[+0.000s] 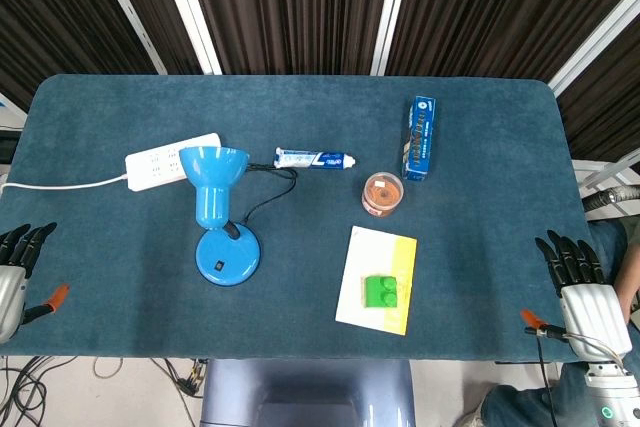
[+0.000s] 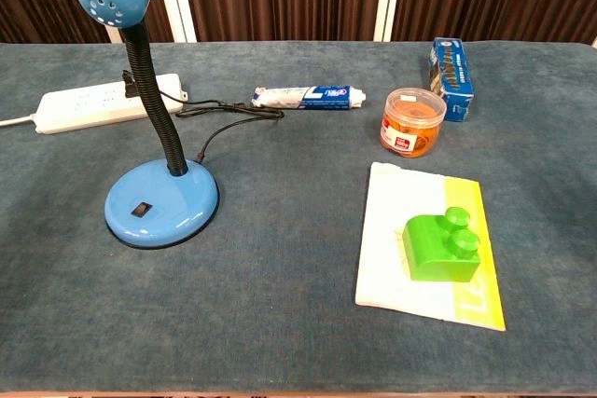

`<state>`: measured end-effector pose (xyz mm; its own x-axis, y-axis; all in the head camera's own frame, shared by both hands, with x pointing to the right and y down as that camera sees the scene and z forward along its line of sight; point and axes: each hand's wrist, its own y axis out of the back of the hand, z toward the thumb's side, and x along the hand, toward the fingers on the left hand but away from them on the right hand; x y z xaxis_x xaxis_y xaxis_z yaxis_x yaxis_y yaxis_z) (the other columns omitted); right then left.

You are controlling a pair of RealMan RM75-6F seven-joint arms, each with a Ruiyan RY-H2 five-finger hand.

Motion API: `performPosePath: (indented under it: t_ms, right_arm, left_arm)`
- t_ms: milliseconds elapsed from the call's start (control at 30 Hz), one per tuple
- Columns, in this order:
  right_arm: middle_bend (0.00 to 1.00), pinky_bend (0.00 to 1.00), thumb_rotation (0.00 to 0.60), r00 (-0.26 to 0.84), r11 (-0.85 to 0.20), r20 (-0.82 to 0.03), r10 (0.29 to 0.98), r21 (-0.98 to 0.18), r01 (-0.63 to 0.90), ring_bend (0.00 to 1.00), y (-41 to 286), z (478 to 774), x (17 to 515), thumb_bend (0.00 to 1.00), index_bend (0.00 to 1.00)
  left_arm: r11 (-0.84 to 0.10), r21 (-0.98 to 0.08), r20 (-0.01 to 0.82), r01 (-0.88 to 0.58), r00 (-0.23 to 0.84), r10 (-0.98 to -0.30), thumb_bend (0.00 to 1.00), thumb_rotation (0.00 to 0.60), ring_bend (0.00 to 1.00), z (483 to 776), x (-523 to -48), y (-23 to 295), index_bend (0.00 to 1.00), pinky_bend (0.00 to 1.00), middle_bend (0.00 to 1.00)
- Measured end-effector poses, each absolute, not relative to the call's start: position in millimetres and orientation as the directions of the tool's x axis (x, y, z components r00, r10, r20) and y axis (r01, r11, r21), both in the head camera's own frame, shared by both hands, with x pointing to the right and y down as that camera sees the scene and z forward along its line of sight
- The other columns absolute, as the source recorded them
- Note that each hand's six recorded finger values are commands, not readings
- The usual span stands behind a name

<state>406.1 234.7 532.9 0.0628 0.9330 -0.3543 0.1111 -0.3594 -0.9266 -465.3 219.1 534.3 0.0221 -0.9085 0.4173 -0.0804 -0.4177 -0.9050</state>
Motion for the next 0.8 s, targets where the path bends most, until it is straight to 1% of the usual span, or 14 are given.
performPosePath:
  t_ms: [800]
  right_arm:
    - [0.02, 0.0, 0.6, 0.052, -0.37, -0.366, 0.929, -0.921, 0.125, 0.04, 235.5, 533.4, 405.8, 0.11, 0.0]
  left_arm:
    - [-0.412, -0.908, 0.412, -0.076, 0.013, -0.911, 0.25, 0.6, 0.08, 533.6, -466.6, 219.1, 0.1, 0.12, 0.15]
